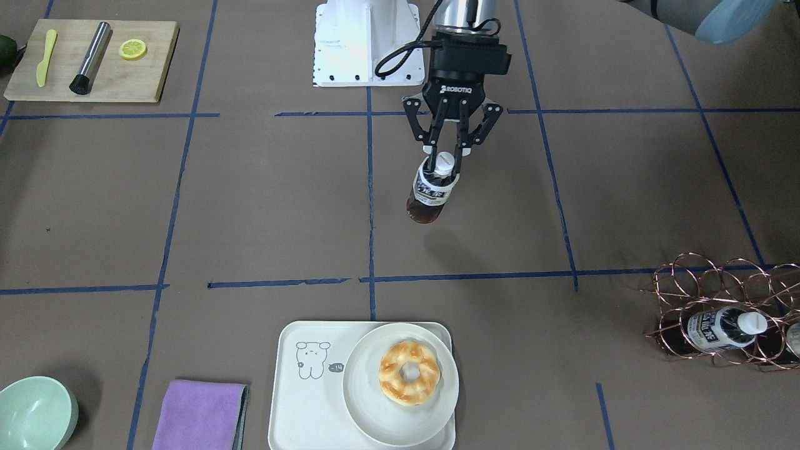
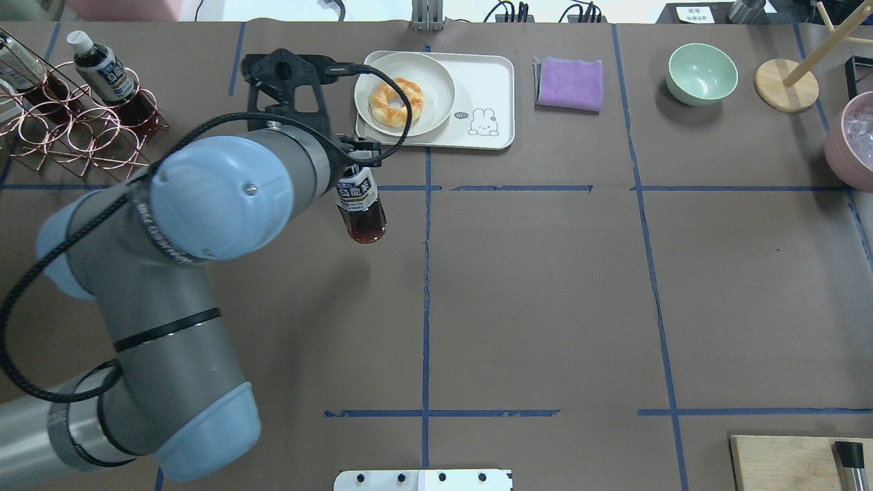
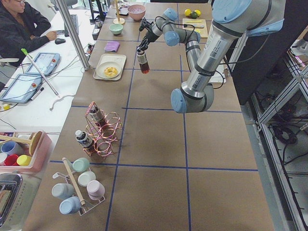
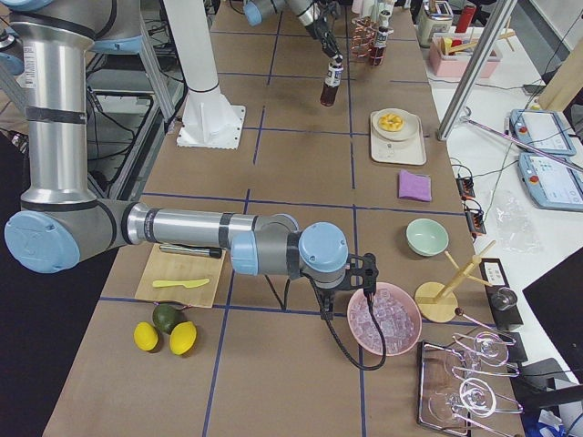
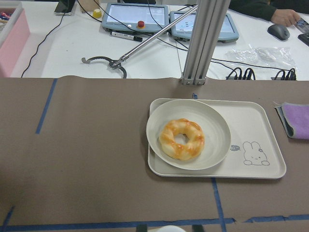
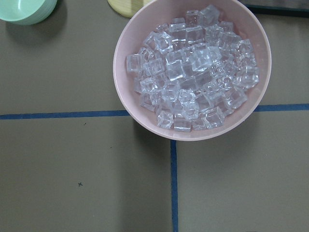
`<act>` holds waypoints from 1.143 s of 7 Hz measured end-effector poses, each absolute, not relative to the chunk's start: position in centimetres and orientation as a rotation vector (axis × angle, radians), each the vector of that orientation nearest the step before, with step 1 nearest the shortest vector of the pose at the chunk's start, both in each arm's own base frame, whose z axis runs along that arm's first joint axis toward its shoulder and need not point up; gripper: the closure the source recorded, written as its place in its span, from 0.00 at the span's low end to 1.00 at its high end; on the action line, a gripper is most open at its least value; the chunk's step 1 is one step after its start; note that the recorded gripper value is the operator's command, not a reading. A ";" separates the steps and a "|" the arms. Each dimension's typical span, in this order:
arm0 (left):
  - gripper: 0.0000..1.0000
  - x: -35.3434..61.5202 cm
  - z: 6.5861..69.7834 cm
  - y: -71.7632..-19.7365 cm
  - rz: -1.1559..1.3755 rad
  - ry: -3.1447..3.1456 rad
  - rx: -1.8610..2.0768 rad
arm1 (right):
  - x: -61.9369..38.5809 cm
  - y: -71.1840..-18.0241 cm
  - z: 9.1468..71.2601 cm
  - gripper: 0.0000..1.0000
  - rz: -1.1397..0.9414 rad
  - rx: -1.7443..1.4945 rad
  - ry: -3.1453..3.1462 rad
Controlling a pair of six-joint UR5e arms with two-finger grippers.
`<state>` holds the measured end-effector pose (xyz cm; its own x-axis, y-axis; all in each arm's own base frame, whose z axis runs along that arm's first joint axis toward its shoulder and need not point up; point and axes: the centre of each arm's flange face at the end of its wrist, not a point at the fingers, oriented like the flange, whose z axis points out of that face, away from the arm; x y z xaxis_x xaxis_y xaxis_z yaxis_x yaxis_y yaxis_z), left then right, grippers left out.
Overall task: Place tea on tray
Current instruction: 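Lift the tea bottle out of the rack with the left gripper toward the tray, then lower the bottle onto the table nearer the robot than the tray, open left gripper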
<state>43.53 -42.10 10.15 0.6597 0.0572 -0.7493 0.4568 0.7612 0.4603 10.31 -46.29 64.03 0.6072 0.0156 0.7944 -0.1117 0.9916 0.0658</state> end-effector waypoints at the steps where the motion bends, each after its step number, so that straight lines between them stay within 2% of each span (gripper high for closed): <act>1: 1.00 45.7 9.1 -42.1 -0.250 0.834 0.681 | 10.3 -46.3 64.1 0.00 0.074 0.112 -0.916; 4: 1.00 50.1 7.0 -42.9 -0.264 0.825 0.670 | 10.3 -46.3 64.1 0.00 0.073 0.112 -0.916; 8: 1.00 51.1 6.9 -42.9 -0.266 0.823 0.662 | 10.3 -46.3 64.1 0.00 0.074 0.112 -0.916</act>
<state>51.08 -42.88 6.94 0.6616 0.0302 -0.7492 0.4628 0.7698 0.4397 10.33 -46.26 64.12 0.6071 0.0163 0.7944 -0.1118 0.9916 0.0651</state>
